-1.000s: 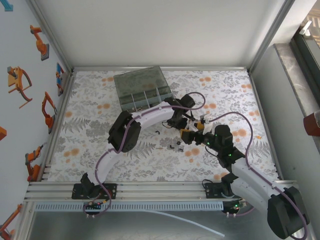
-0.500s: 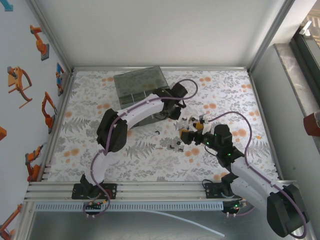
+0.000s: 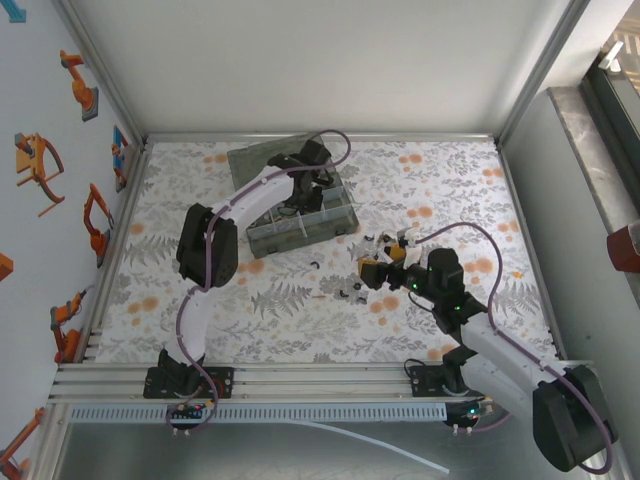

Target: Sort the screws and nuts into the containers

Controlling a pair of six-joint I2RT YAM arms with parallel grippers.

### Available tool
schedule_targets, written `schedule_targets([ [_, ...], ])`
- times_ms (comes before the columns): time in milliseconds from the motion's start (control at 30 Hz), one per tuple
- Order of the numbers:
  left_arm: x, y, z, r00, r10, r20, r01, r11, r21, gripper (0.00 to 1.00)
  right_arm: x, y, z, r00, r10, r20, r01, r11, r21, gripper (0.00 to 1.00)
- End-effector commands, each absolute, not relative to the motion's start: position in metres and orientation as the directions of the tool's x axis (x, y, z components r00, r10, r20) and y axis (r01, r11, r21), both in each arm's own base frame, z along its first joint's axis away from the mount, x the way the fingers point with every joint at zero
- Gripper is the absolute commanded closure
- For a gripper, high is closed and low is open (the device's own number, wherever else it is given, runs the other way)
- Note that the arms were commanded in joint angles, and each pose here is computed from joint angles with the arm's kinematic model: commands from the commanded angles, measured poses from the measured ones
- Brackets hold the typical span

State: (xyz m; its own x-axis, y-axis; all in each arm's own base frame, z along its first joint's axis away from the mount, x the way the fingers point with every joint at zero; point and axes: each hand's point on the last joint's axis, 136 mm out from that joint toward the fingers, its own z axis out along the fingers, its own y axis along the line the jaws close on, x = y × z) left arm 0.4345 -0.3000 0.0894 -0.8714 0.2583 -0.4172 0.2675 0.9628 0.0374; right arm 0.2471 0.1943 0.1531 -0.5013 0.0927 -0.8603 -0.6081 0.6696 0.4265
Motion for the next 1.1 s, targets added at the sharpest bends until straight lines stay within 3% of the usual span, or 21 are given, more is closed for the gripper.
schedule_targets([
  [0, 0.441, -0.306, 0.091, -0.861, 0.273, -0.429, 0.286, 0.958, 0.036, 0.81, 0.249, 0.195, 0.157, -0.482, 0.102, -0.870, -0.621, 0.660, 0.422, 0.00],
  [600, 0.429, -0.321, 0.098, -0.841, 0.310, -0.443, 0.332, 0.943, 0.029, 0.72, 0.249, 0.195, 0.158, -0.480, 0.101, -0.872, -0.620, 0.664, 0.418, 0.01],
  [833, 0.372, -0.371, 0.118, -0.791, 0.402, -0.461, 0.468, 0.883, -0.033, 0.69, 0.247, 0.188, 0.160, -0.465, 0.096, -0.880, -0.606, 0.690, 0.395, 0.00],
  [1067, 0.299, -0.419, 0.091, -0.852, 0.423, -0.308, 0.502, 0.825, -0.257, 0.66, 0.239, 0.173, 0.146, -0.526, 0.062, -0.848, -0.539, 0.747, 0.389, 0.00],
])
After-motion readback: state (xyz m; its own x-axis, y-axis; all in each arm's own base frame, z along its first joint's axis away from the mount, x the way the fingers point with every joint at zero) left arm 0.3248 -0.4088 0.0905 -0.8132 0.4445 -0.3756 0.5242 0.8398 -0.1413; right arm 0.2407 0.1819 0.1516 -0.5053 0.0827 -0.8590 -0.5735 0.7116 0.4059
